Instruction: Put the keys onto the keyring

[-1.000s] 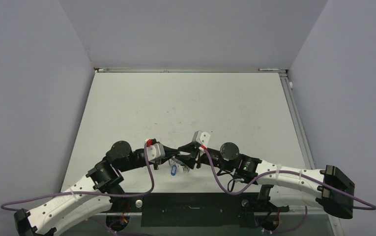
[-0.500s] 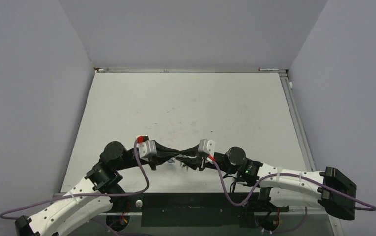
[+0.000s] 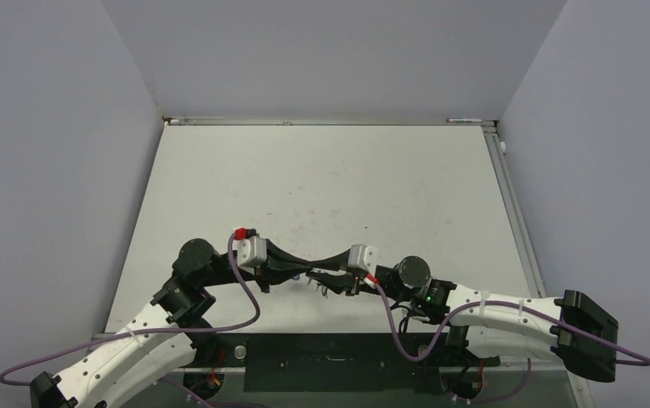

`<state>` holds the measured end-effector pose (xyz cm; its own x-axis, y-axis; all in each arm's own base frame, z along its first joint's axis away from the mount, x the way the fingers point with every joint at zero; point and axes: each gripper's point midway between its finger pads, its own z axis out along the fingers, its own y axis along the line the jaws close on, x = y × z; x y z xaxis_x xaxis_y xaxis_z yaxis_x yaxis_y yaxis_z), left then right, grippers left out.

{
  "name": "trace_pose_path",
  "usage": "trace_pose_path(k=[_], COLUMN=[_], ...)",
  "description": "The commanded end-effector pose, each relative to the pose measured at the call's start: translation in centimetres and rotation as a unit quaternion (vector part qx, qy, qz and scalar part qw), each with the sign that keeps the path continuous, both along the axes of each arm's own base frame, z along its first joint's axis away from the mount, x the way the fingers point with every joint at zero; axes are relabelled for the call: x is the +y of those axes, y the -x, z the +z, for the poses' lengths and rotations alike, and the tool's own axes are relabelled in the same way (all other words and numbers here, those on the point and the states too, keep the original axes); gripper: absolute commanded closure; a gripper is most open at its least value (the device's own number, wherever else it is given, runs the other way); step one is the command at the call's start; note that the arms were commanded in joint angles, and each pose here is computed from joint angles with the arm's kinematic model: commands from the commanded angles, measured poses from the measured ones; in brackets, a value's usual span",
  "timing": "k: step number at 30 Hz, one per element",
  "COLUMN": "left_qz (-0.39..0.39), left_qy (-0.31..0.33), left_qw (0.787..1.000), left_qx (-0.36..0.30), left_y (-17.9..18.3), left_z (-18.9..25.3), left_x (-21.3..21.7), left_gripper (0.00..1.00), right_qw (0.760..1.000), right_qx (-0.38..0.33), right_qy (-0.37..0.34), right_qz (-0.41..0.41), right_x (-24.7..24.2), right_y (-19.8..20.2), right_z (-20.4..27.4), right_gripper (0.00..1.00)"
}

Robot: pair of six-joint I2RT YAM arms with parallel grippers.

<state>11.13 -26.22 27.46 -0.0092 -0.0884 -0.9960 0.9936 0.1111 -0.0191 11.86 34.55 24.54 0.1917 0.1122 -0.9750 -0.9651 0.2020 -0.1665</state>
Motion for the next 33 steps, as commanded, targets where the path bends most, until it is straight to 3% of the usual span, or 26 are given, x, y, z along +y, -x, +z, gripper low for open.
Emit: trace_pose_path(k=[1, 12, 27, 30, 33], left_qz=[-0.057, -0.057, -0.069, -0.080, -0.085], left_qy=[0.032, 0.029, 0.013, 0.003, -0.008], left_qw=[0.997, 0.997, 0.997, 0.996, 0.995], left_qx=[-0.033, -0.034, -0.041, -0.045, -0.047], left_y=[2.0, 2.0, 2.2, 2.5, 2.7], left_z=[2.4, 2.2, 1.1, 0.4, -0.2], left_x=[-0.2, -0.3, -0.3, -0.4, -0.4], left_gripper=[1.00, 1.00, 1.00, 1.00, 0.87], right_qw=[0.999, 0.999, 0.996, 0.995, 0.995], right_qx=[-0.026, -0.006, -0.018, -0.023, -0.029], right_qy=[-0.039, -0.043, -0.088, -0.092, -0.096], right_qz=[-0.010, -0.020, -0.003, 0.005, 0.005], right_x=[-0.1, 0.3, -0.2, -0.3, -0.6], right_y=[-0.4, -0.9, -0.1, 0.2, 0.2], right_z=[2.7, 3.6, 4.7, 4.9, 4.8], right_gripper=[0.78, 0.68, 0.94, 0.95, 0.95])
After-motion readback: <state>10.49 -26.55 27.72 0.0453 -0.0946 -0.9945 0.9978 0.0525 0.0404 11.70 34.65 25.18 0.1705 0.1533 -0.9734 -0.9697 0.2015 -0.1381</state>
